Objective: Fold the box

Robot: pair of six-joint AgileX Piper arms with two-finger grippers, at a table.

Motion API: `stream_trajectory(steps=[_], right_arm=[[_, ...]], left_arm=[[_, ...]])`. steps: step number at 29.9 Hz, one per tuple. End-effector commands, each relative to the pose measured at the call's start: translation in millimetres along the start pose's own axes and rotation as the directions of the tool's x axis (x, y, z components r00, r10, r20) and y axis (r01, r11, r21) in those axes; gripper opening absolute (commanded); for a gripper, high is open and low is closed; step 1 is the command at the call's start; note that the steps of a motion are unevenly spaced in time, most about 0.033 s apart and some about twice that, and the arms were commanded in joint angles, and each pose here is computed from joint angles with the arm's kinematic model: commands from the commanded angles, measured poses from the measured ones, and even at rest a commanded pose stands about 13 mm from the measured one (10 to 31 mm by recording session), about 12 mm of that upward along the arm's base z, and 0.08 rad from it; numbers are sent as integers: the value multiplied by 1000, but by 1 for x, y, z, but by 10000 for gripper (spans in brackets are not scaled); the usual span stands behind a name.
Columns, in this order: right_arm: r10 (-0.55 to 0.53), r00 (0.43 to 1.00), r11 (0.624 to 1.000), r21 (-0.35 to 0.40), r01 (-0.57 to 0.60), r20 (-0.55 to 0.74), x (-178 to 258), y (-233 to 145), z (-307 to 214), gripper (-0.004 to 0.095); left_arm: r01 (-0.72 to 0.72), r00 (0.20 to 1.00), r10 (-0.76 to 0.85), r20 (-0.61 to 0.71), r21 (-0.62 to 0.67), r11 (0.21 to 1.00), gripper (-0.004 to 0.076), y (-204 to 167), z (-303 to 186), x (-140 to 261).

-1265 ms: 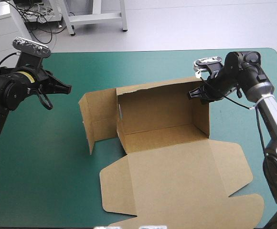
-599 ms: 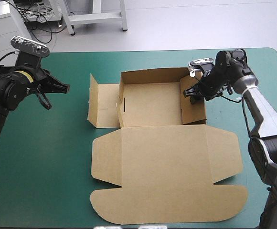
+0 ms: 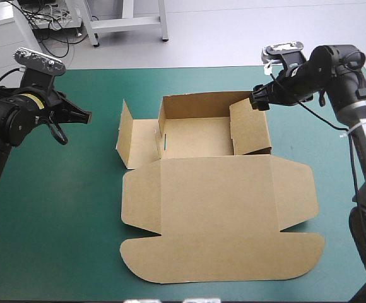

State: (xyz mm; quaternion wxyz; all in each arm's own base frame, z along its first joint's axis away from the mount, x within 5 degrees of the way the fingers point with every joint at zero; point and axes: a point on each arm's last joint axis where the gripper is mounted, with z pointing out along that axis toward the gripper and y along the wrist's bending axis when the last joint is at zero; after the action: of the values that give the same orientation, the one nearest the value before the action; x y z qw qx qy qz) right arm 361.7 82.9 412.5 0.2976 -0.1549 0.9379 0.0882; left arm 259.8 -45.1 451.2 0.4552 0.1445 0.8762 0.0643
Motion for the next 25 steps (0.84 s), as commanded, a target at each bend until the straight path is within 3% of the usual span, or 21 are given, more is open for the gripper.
stream_trajectory(steps=[1,11,25], right_arm=[[-2,996,1000,18,0,87,-2,3,-37,774],[51,998,998,29,-50,-30,-4,-7,17,773],[89,972,996,25,-86,-219,5,-21,109,638]], left_arm=[[9,992,-5,125,-26,1000,-11,6,-20,-13],[10,994,-8,113,-22,1000,-13,6,-19,-12],[10,996,-8,94,-21,1000,-23,5,-19,-10]])
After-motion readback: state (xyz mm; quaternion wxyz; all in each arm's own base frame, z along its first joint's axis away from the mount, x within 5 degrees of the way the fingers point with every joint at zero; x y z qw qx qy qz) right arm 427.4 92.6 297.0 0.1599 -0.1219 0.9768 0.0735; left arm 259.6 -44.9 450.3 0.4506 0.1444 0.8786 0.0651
